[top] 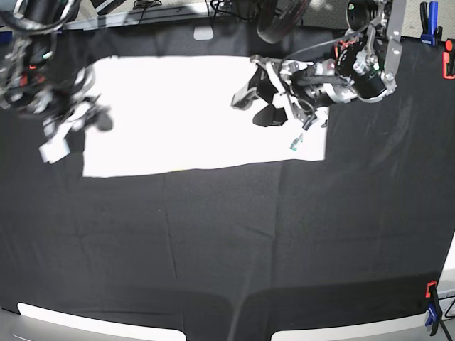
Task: Layout the t-shirt on the table in an organized manner, then fold the t-shirt properly
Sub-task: 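Fold the strip end with the right gripper over toward the left gripper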
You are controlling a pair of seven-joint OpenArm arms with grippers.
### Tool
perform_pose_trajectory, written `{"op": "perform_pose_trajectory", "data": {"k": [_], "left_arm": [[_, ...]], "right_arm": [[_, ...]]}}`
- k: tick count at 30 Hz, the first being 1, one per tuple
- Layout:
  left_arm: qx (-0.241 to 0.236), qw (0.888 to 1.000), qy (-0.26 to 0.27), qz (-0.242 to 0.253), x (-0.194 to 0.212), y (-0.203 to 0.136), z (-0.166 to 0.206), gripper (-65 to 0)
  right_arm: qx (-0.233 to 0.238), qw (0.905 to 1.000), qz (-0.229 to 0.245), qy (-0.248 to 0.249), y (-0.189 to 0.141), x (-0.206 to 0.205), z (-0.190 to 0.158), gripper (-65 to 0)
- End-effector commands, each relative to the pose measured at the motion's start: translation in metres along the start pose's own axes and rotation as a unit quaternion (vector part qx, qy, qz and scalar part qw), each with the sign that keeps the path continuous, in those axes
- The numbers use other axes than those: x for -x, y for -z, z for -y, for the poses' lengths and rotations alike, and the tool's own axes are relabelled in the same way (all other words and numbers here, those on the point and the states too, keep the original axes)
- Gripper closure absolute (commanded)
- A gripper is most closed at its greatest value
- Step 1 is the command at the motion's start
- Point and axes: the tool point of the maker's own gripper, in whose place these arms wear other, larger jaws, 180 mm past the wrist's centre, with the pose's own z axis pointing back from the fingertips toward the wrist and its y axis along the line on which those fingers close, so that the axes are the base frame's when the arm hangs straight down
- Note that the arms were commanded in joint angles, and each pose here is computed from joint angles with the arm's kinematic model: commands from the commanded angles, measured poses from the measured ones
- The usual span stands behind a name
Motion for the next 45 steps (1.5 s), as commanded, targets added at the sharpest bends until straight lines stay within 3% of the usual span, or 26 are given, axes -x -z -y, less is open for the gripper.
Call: {"op": "perform_pose_trajectory", "data": {"k": [1,7,11,16,23,30,35,42,45], "left_arm": [[0.005,1.000,0.006,0.024,-0.013,-0.003,0.003,-30.7],[0.005,1.000,0.006,0.024,-0.013,-0.003,0.003,-30.7],[0.005,1.000,0.006,0.024,-0.013,-0.003,0.003,-30.7],[0.005,1.000,0.006,0.024,-0.013,-0.003,0.003,-30.7],[0.005,1.000,0.005,0.024,-0.013,-0.003,0.003,-30.7],[0.005,1.000,0.006,0.024,-0.013,-0.003,0.003,-30.7],[0.005,1.000,0.006,0.024,-0.013,-0.003,0.003,-30.7],[0.005,1.000,0.006,0.024,-0.013,-0.003,0.003,-30.7],[0.005,1.000,0.006,0.023,-0.013,-0.003,0.003,-30.7]], "right_arm": [[0.012,0.9991,0.037,-0.014,-0.017,-0.028,0.008,0.0],[0.092,0.9891,0.114,0.003,-0.070,-0.074,0.052,0.0],[0.081,0.9852,0.147,0.032,-0.078,-0.080,0.051,0.0],[0.037,0.9880,0.147,0.028,-0.053,-0.063,0.014,0.0],[0.012,0.9858,0.150,-0.074,-0.038,-0.064,-0.078,0.0],[-0.036,0.9827,0.144,-0.112,-0.007,-0.062,-0.156,0.0],[-0.071,0.9828,0.109,-0.131,0.022,-0.045,-0.195,0.0],[-0.092,0.9784,0.072,-0.171,0.040,-0.030,-0.222,0.0],[-0.102,0.9766,0.067,-0.177,0.042,-0.028,-0.229,-16.8]]}}
